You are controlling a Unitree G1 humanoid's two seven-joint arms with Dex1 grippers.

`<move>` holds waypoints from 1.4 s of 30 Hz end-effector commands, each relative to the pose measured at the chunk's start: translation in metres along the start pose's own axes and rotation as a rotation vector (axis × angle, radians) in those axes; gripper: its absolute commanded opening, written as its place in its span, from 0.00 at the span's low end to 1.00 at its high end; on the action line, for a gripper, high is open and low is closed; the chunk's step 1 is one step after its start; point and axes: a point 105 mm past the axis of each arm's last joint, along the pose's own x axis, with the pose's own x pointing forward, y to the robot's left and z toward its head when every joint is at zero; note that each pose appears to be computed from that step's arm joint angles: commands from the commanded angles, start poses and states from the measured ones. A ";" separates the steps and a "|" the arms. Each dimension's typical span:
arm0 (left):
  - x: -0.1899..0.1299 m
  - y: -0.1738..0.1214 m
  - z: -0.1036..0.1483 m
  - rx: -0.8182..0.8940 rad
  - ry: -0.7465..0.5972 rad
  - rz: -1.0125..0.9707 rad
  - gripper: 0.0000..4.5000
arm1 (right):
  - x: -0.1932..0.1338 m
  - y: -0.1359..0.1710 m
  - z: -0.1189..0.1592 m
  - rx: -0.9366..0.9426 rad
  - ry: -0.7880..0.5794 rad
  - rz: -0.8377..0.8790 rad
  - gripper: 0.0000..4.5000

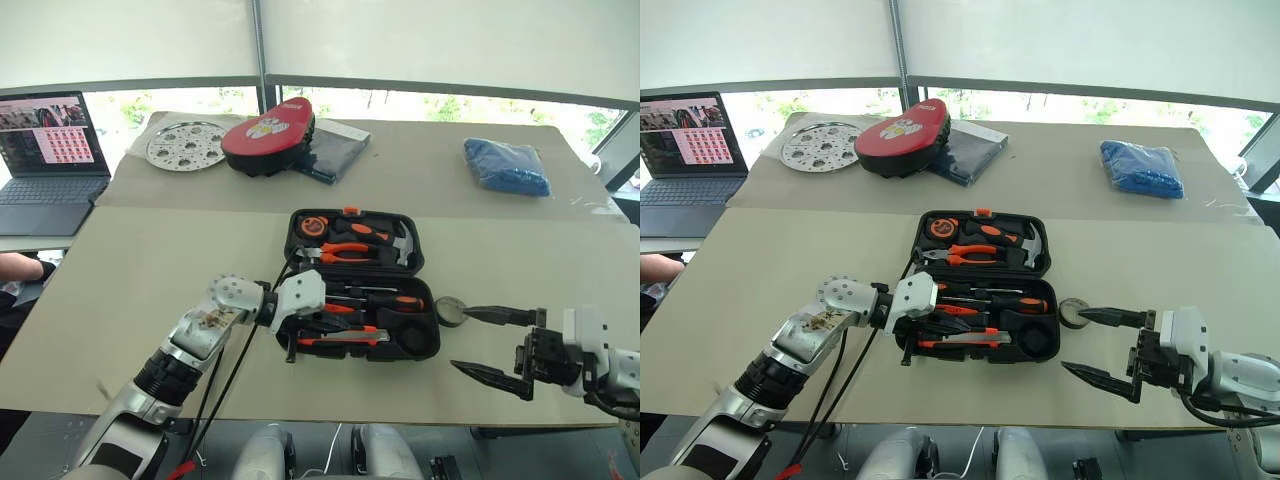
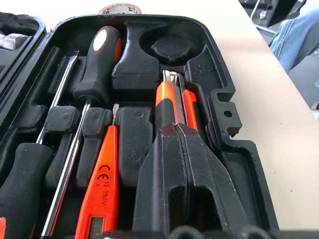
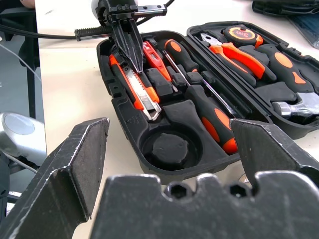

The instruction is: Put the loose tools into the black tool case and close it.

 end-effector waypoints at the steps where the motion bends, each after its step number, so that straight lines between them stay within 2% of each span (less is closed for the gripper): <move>1: 0.008 -0.007 -0.038 -0.121 0.167 -0.012 0.01 | -0.001 0.001 0.008 -0.055 0.005 0.003 1.00; 5: 0.008 -0.019 -0.050 -0.181 0.261 -0.080 0.01 | 0.002 0.001 0.010 -0.060 0.022 0.011 1.00; 8: 0.008 -0.023 -0.057 -0.147 0.322 -0.103 0.01 | 0.005 -0.001 0.012 -0.070 0.022 0.012 1.00; 11: 0.012 -0.006 -0.034 -0.092 0.151 -0.001 0.01 | 0.004 -0.003 0.014 -0.077 0.018 -0.008 1.00; 14: -0.002 0.012 0.007 0.012 -0.120 0.114 0.01 | -0.009 -0.008 0.011 -0.070 0.034 -0.060 1.00; 18: -0.047 0.017 0.038 0.056 -0.379 0.190 0.23 | -0.037 -0.011 -0.003 -0.060 0.101 -0.145 1.00; 21: -0.085 0.010 0.042 0.055 -0.495 0.216 0.48 | -0.055 -0.010 -0.017 -0.071 0.146 -0.203 1.00; 23: -0.105 0.003 0.039 0.067 -0.525 0.242 0.64 | -0.063 -0.011 -0.024 -0.081 0.163 -0.235 1.00; 24: -0.112 0.001 0.038 0.073 -0.530 0.254 0.75 | -0.065 -0.011 -0.027 -0.078 0.167 -0.245 1.00; 27: -0.133 -0.007 0.021 0.058 -0.463 0.294 0.98 | -0.075 -0.015 -0.039 -0.083 0.240 -0.304 1.00; 28: -0.143 -0.012 0.013 0.045 -0.440 0.307 0.98 | -0.076 -0.019 -0.044 -0.085 0.278 -0.321 1.00; 30: -0.163 -0.024 0.001 0.038 -0.419 0.319 0.98 | -0.065 -0.030 -0.036 -0.112 0.266 -0.304 1.00; 32: -0.171 -0.032 -0.002 0.043 -0.416 0.322 0.98 | -0.040 -0.041 -0.018 -0.162 0.232 -0.221 1.00; 36: -0.149 -0.035 0.014 0.043 -0.446 0.244 0.98 | 0.000 -0.053 -0.015 -0.179 0.364 -0.032 1.00; 40: -0.131 -0.037 0.024 0.057 -0.441 0.194 0.98 | 0.016 -0.060 -0.023 -0.179 0.465 0.065 1.00; 41: -0.128 -0.037 0.026 0.060 -0.439 0.187 1.00 | 0.018 -0.061 -0.025 -0.179 0.489 0.083 0.88; 42: -0.126 -0.037 0.029 0.068 -0.438 0.180 1.00 | 0.018 -0.060 -0.031 -0.176 0.531 0.116 0.84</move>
